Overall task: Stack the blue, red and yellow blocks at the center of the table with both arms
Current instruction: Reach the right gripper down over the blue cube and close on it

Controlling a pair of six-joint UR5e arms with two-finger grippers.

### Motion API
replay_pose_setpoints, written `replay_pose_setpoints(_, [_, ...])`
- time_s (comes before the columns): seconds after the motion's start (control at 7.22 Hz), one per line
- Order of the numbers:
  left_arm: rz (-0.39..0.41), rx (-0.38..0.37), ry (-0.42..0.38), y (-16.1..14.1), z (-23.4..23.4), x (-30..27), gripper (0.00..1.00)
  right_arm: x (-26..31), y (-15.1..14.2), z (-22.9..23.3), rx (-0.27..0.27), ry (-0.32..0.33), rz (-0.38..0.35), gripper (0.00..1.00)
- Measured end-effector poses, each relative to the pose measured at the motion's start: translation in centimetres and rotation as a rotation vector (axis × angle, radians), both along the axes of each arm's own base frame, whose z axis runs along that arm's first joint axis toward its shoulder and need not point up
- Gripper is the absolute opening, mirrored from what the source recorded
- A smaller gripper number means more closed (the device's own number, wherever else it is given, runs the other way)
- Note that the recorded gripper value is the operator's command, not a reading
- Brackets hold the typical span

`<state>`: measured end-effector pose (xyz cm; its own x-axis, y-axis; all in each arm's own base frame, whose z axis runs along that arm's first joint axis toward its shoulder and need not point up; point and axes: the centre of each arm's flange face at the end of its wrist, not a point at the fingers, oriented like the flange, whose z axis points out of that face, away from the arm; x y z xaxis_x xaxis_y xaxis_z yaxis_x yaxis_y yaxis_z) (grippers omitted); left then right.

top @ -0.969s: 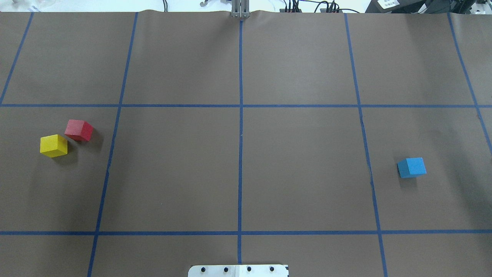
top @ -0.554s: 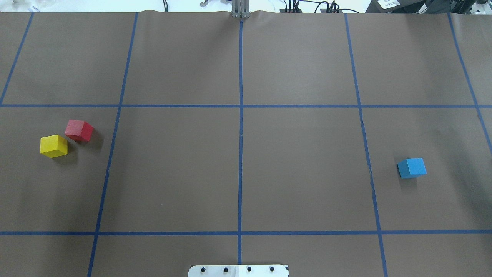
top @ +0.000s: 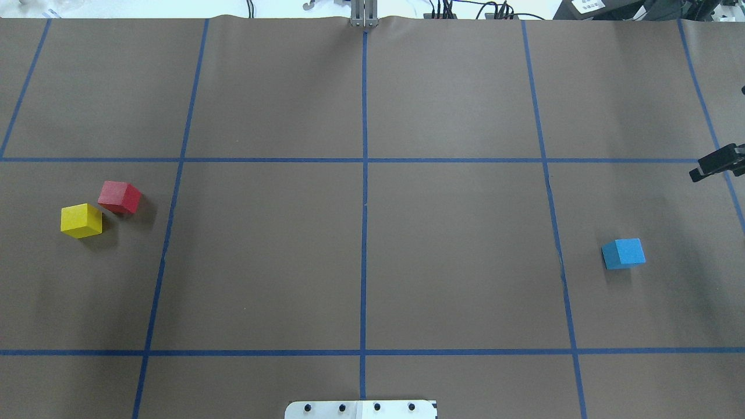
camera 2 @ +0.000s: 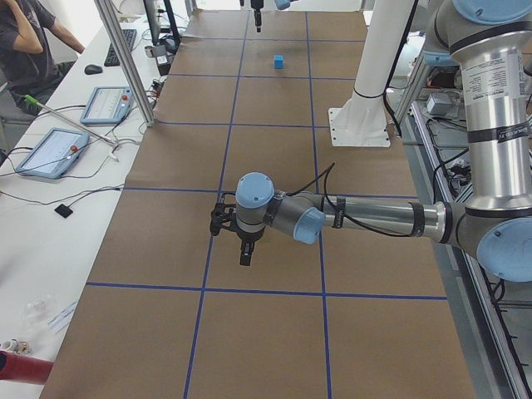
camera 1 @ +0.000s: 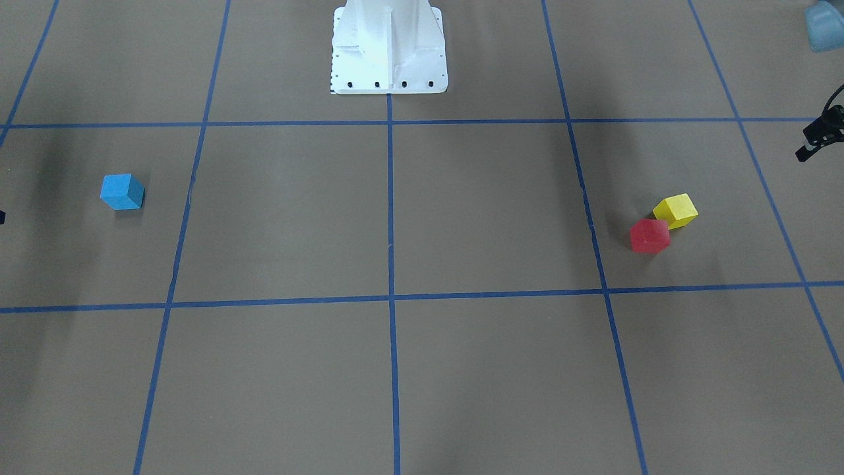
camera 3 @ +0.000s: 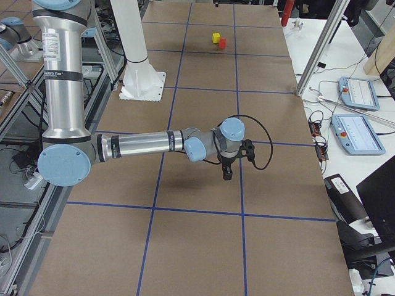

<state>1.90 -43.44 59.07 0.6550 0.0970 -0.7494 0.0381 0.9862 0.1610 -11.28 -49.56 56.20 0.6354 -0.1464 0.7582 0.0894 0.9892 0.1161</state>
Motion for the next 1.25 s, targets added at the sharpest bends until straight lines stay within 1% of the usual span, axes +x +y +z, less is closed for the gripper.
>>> replay_pose_setpoints(0.14, [-0.001,0.01,0.002,0.0,-0.2,0.0,1.0,-3.3,1.2,-2.4,-0.007,-0.014,0.002,1.0])
replay_pose_setpoints(0.28, [-0.003,0.02,0.002,0.0,-0.4,0.0,1.0,-6.4,3.0,-2.9,0.026,-0.016,-0.023,1.0])
replay_pose_setpoints(0.42, [-0.004,0.032,0.003,0.0,-0.6,0.0,1.0,-8.2,5.0,-2.0,0.051,-0.014,-0.039,1.0])
replay_pose_setpoints(0.55, [-0.006,0.039,0.004,0.0,-0.9,0.0,1.0,-9.3,6.4,-1.5,0.033,-0.023,-0.022,1.0])
replay_pose_setpoints(0.69, [-0.007,0.043,0.003,0.0,-1.0,0.0,1.0,-10.5,7.3,-1.6,-0.008,-0.037,0.017,1.0])
replay_pose_setpoints(0.83, [-0.008,0.046,0.002,0.0,-1.1,-0.1,1.0,-12.1,8.0,-1.7,-0.038,-0.037,0.051,1.0])
replay_pose_setpoints(0.97, [-0.009,0.05,0.002,0.0,-1.3,-0.1,1.0,-13.8,8.8,-1.7,-0.05,-0.019,0.07,1.0])
replay_pose_setpoints(1.11, [-0.009,0.053,0.002,0.1,-1.5,-0.1,1.0,-14.9,9.4,-1.5,-0.049,-0.002,0.076,0.96])
replay_pose_setpoints(1.25, [-0.01,0.053,0.002,0.2,-1.5,-0.2,1.0,-15.6,9.8,-1.3,-0.049,0.007,0.073,0.17])
